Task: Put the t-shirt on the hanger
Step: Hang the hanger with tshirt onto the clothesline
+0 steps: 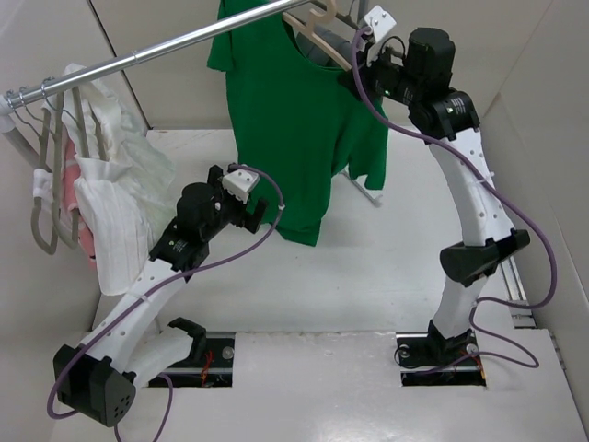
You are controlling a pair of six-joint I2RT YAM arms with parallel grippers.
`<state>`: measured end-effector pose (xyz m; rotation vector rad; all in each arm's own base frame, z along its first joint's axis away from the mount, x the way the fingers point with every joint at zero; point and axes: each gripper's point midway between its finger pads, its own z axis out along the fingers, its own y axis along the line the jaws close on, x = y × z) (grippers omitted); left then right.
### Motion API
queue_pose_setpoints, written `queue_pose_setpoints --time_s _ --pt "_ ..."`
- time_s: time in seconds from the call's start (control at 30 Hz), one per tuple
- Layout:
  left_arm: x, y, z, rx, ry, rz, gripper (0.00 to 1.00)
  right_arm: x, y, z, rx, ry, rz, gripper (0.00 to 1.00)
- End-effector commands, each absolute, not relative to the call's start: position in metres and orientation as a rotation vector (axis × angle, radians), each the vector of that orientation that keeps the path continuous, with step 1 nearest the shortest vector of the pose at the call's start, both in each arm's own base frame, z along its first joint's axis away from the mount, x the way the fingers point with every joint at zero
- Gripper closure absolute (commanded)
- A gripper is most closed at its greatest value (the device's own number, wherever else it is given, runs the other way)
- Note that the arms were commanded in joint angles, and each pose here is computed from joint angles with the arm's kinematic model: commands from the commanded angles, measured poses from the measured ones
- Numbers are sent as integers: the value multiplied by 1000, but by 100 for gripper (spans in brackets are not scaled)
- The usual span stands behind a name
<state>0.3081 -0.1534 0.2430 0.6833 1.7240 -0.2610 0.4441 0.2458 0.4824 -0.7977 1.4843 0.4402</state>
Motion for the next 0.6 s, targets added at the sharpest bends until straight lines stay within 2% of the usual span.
queue_pose_setpoints --time_s 0.0,0.27,0.57 --pt "307 -156 249 697 1685 -270 0 444 235 565 -661 1236 395 100" --pt "307 -156 245 707 1690 -264 0 463 232 576 -567 1196 380 100" --pt "307 -156 243 715 1686 -257 0 503 253 475 -593 1443 393 100"
